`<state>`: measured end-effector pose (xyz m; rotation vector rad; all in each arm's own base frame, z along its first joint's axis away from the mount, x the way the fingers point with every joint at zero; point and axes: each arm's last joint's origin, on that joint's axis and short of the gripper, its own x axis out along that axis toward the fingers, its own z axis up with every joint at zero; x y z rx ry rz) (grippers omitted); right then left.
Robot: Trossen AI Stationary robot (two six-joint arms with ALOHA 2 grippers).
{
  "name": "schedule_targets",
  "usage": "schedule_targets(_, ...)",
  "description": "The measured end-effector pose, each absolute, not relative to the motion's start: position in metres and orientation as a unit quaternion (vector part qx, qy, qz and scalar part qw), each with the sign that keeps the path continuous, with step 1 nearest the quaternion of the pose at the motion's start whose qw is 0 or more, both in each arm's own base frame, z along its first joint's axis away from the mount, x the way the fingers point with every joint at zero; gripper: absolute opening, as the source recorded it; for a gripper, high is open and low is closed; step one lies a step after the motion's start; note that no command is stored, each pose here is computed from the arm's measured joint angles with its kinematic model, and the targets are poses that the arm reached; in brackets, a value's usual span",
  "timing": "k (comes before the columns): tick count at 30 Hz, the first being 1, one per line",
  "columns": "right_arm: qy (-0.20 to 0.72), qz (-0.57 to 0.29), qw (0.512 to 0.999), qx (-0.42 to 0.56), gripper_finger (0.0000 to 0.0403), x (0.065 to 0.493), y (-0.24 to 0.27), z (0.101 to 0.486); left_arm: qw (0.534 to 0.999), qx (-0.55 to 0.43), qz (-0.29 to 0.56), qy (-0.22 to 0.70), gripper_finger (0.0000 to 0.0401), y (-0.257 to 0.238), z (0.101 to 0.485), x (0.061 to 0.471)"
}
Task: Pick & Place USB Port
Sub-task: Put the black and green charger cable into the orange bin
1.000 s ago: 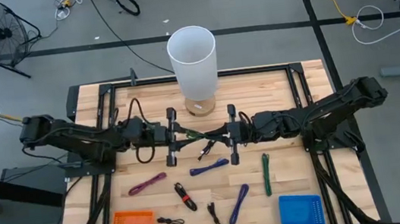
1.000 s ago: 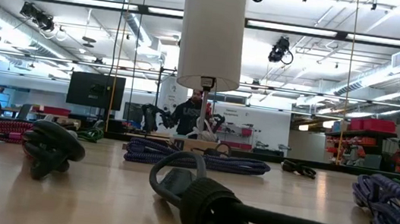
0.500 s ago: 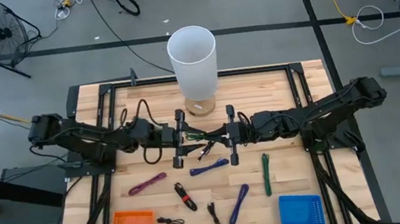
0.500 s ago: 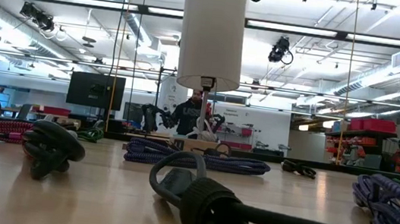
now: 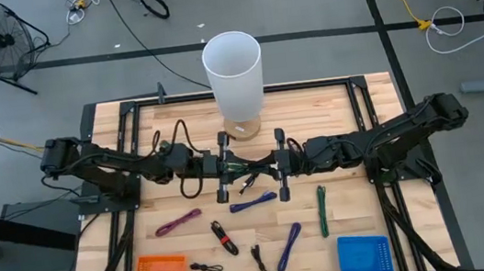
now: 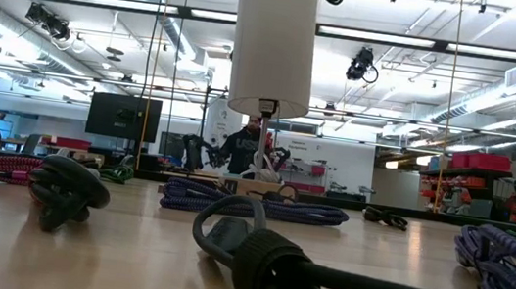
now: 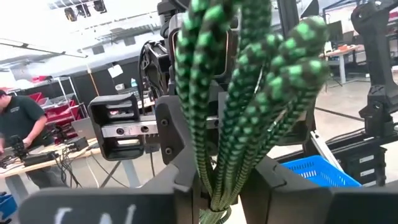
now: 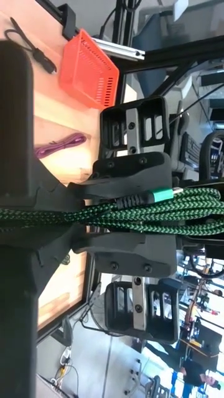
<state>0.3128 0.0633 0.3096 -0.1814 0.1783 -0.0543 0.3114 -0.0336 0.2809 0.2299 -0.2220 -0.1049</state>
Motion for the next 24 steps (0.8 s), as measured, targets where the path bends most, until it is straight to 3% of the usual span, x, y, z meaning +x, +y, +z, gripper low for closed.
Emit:
schedule_targets(6, 0.099, -0.029, 0.990, -0.100, 0.0032, 0.313, 0.063, 0.307, 0.988, 0.105, -0.053, -0.103, 0.0023, -0.034, 0.280, 0.311)
schedule_targets(11, 0.111, -0.034, 0.988, -0.104, 0.0053, 0.313, 0.062, 0.305, 0.989, 0.106, -0.046, -0.088, 0.0023, -0.033, 0.283, 0.308)
schedule_targets(20, 0.139, -0.043, 0.982, -0.121, 0.0133, 0.310, 0.062, 0.300, 0.993, 0.100, -0.010, -0.061, 0.0023, -0.033, 0.296, 0.283)
schedule_targets(24, 0.155, -0.065, 0.978, -0.123, 0.0161, 0.307, 0.060, 0.299, 0.997, 0.075, 0.014, 0.028, 0.0023, -0.037, 0.289, 0.267)
